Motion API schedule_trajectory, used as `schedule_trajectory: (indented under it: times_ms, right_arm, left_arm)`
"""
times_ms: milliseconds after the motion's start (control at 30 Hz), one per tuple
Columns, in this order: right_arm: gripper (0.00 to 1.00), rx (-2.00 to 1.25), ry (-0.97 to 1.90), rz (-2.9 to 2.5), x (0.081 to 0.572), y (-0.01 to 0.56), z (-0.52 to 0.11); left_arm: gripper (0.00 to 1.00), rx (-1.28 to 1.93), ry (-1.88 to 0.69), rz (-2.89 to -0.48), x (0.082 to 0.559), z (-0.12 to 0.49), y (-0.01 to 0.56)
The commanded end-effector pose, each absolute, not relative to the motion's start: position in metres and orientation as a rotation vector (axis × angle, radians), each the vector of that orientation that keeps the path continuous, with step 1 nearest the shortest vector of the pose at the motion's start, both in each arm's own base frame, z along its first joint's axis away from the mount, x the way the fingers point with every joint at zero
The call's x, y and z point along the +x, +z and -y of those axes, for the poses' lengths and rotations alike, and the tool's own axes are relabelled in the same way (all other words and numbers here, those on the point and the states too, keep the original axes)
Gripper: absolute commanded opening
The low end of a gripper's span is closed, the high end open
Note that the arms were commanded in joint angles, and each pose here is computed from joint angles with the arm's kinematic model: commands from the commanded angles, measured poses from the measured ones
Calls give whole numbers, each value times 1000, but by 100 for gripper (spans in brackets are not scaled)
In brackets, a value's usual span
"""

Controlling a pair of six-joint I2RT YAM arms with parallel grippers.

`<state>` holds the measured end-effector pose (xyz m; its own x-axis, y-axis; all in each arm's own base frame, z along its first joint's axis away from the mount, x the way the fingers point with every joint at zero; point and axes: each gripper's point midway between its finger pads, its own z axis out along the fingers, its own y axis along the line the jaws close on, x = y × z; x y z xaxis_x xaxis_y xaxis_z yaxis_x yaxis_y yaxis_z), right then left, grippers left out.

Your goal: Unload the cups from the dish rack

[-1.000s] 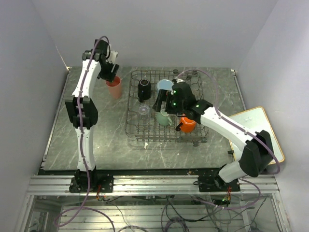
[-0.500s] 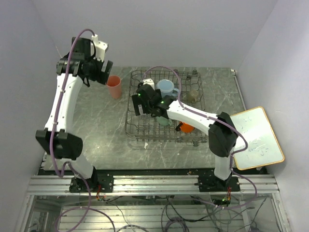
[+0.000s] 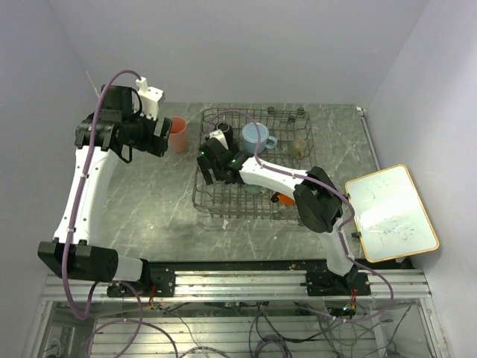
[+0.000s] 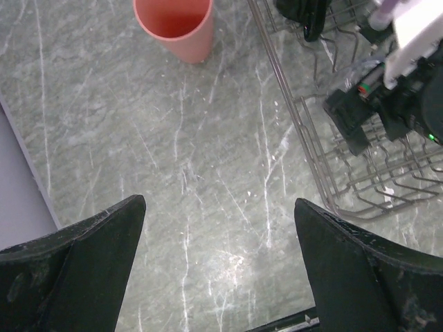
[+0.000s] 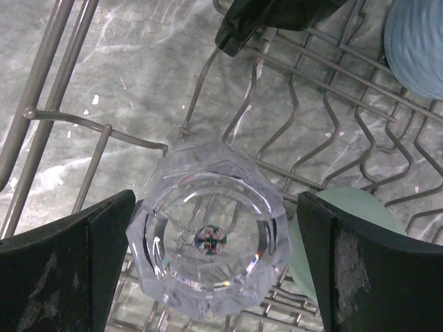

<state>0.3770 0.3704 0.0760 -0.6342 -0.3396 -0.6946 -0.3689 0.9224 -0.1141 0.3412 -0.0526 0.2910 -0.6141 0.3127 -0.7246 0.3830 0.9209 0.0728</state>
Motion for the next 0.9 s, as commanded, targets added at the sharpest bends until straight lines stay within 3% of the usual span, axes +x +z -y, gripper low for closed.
schedule_trajectory:
  times_ms: [0, 167, 567, 867]
  right_arm:
    - [98, -512, 39, -2299, 384, 68, -380]
    - [87, -506, 43, -2302, 384, 65, -380]
    - [44, -488, 189, -2243, 384, 120, -385]
    - [41, -421, 433, -2190, 369, 192, -375]
  left_arm:
    - [100, 480, -182, -2221, 331, 60, 297]
    - [99, 494, -234, -2158, 323, 69, 303]
    - [100, 598, -287, -2053, 308, 81, 277]
    - [100, 817, -355, -1910, 287, 100, 257]
